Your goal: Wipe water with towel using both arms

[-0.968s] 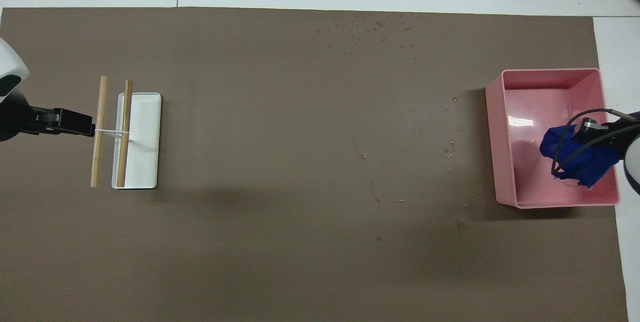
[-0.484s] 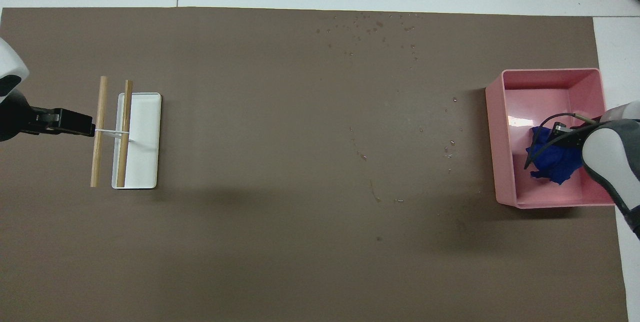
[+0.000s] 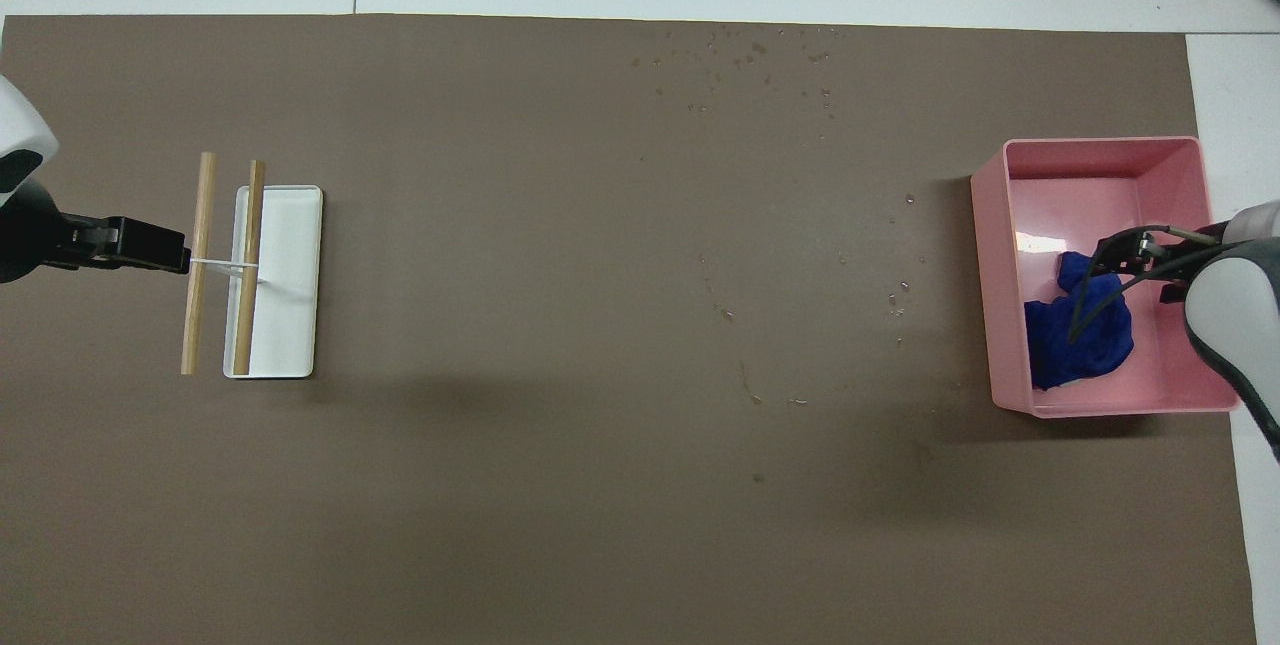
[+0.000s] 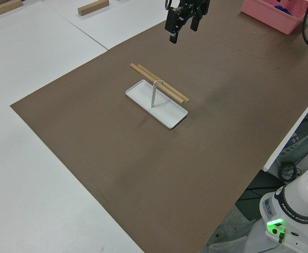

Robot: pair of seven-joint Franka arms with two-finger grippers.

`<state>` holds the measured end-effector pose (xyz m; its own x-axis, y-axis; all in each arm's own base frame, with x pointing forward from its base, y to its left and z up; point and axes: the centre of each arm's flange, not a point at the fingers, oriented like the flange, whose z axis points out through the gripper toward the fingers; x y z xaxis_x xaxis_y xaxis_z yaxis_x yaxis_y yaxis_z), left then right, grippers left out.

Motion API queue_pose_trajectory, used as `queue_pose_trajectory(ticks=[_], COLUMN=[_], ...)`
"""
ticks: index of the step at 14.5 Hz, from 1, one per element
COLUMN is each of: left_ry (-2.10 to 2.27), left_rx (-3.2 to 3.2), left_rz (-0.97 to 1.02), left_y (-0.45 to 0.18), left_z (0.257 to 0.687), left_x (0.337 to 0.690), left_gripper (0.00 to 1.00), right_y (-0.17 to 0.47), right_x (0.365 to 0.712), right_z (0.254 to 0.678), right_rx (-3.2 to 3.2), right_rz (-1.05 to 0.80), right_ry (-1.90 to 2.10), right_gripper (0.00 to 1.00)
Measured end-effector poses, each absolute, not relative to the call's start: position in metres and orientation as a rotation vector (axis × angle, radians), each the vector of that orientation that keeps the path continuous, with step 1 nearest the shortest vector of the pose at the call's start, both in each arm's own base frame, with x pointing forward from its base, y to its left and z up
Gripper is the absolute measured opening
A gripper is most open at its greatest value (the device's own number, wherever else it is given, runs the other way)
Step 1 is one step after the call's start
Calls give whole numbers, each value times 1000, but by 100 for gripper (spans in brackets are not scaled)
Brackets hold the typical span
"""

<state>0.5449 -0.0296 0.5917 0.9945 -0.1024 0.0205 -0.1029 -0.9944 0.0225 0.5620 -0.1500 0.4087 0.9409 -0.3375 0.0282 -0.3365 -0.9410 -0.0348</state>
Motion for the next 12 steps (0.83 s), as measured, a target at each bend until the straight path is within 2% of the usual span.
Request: queue_pose_trajectory(ticks=[5,8,12], left_ry=[-160,-160,-160], left_rx=[3114,3114,3114], left_rz=[30,30,30], left_y=[-30,-30,-30], left_z=[592,592,592], left_x=[545,545,545], left_gripper=[100,100,100], right_y=[-67,-19,-11], right_x=[551,554,554], right_z=[511,551,630], right_rx=[-3127,-3128,-3126], right_rz=[-122,-126,-104], right_ry=[291,260,311], right_gripper=[100,100,100])
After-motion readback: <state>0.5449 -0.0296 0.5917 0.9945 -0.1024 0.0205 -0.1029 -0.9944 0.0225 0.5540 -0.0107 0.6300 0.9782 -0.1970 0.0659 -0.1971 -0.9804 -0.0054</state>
